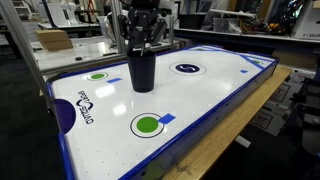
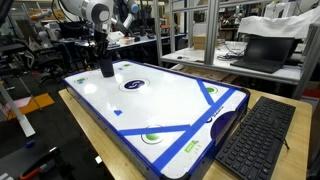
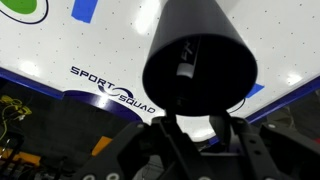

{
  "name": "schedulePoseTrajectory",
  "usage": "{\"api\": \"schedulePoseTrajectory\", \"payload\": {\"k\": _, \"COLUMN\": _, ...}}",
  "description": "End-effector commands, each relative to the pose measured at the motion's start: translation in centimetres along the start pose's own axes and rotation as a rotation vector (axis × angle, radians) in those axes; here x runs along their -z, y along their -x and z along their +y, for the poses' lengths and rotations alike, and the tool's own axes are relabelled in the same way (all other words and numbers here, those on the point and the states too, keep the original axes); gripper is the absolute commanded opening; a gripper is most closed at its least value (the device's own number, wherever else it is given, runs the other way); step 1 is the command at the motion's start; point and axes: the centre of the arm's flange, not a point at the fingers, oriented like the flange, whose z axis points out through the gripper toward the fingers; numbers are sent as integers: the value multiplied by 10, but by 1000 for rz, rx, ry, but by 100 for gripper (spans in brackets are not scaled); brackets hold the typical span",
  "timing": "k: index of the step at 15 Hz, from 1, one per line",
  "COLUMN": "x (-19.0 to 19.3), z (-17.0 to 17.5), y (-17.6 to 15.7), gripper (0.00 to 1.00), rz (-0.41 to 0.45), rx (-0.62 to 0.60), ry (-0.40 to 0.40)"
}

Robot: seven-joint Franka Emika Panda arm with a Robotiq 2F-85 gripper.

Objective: Take the black marker out of the black cup

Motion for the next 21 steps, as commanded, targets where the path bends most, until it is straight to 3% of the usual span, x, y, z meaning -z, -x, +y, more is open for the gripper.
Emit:
{"api": "schedulePoseTrajectory", "payload": {"k": 1, "x": -2, "z": 14, "y": 1, "gripper": 47, "rz": 1, "rx": 1, "ry": -20}}
{"api": "schedulePoseTrajectory", "payload": {"k": 3, "x": -3, "z": 14, "y": 4, "gripper": 53, "rz": -2, "rx": -5, "ry": -20}}
{"api": "schedulePoseTrajectory", "payload": {"k": 5, "x": -2, "z": 14, "y": 7, "gripper": 50, "rz": -8, "rx": -18, "ry": -12}}
{"api": "schedulePoseTrajectory", "payload": {"k": 7, "x": -1, "z": 15, "y": 9, "gripper": 39, "rz": -17, "rx": -43, "ry": -7}}
{"api": "schedulePoseTrajectory", "payload": {"k": 9, "x": 1, "z": 14, "y": 9, "gripper": 39, "rz": -21, "rx": -80, "ry": -3}}
{"api": "schedulePoseTrajectory", "payload": {"k": 15, "x": -4, "z": 11, "y": 2, "gripper": 52, "rz": -37, "rx": -164, "ry": -1}}
{"api": "schedulePoseTrajectory", "payload": {"k": 19, "x": -7, "z": 5, "y": -1, "gripper": 31, "rz": -51, "rx": -217, "ry": 10}}
{"api": "schedulePoseTrajectory", "payload": {"k": 21, "x": -9, "z": 3, "y": 1, "gripper": 31, "rz": -52, "rx": -247, "ry": 19}}
